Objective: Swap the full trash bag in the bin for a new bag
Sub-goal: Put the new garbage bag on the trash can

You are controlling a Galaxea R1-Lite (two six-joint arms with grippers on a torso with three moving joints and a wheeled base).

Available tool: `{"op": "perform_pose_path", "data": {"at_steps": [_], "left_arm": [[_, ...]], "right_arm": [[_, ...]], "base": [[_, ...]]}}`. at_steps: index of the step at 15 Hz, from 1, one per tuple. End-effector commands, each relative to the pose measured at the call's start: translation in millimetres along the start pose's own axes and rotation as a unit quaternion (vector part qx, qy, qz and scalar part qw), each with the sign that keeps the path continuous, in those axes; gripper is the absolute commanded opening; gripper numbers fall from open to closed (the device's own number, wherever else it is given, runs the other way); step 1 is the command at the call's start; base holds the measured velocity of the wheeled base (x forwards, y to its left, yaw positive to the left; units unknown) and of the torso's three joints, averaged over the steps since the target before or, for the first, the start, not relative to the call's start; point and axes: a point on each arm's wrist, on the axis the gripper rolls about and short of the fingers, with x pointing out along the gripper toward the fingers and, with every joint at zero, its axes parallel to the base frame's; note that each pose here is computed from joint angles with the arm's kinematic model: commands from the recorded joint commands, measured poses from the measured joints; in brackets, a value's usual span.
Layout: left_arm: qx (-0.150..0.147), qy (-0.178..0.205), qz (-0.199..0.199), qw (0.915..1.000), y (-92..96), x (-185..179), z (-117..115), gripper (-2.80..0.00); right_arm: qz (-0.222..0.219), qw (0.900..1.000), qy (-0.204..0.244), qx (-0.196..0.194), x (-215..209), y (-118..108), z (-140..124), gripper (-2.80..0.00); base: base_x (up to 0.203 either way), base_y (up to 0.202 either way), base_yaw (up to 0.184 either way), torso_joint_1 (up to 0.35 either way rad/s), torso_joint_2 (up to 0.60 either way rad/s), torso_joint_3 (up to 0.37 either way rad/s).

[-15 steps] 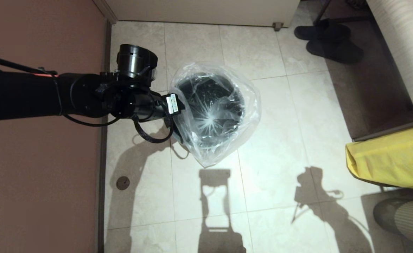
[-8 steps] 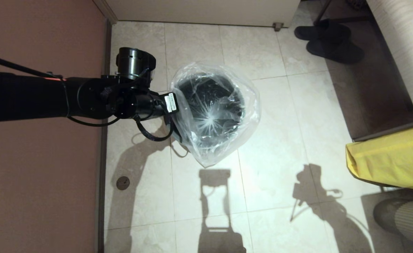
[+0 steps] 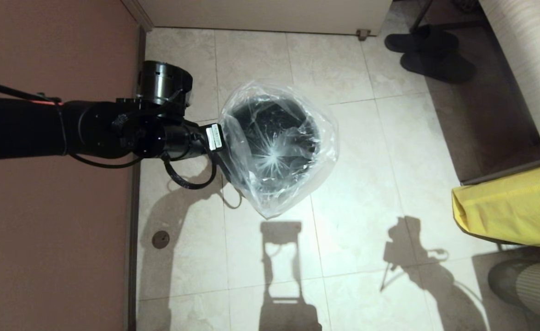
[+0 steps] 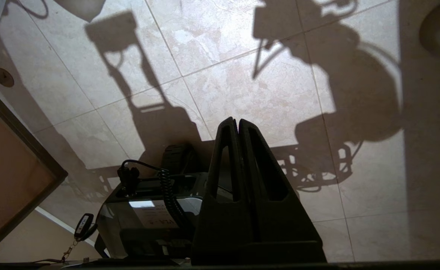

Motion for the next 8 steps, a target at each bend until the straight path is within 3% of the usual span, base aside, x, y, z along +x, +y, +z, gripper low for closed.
{"op": "perform_pose_path", "data": {"at_steps": [1,5,8], "left_arm": [[0.0,0.007,0.012,0.9999,9.9,-5,-4,-2.8],[-0.005,0.02,0.03,0.9993,25.7,-4,-12,-2.8],[-0.01,0.01,0.028,0.9995,25.9,-9,-6,-2.8]], "right_arm": [[0.0,1.0,0.001,0.001,0,0,0,-2.8],[0.003,1.0,-0.004,0.002,-3,-1,-1,-2.8],[0.003,1.0,-0.003,0.001,-3,-1,-2,-2.8]], "base": [[0.0,0.0,0.0,0.0,0.0,0.0],[0.0,0.0,0.0,0.0,0.0,0.0],[0.0,0.0,0.0,0.0,0.0,0.0]]}}
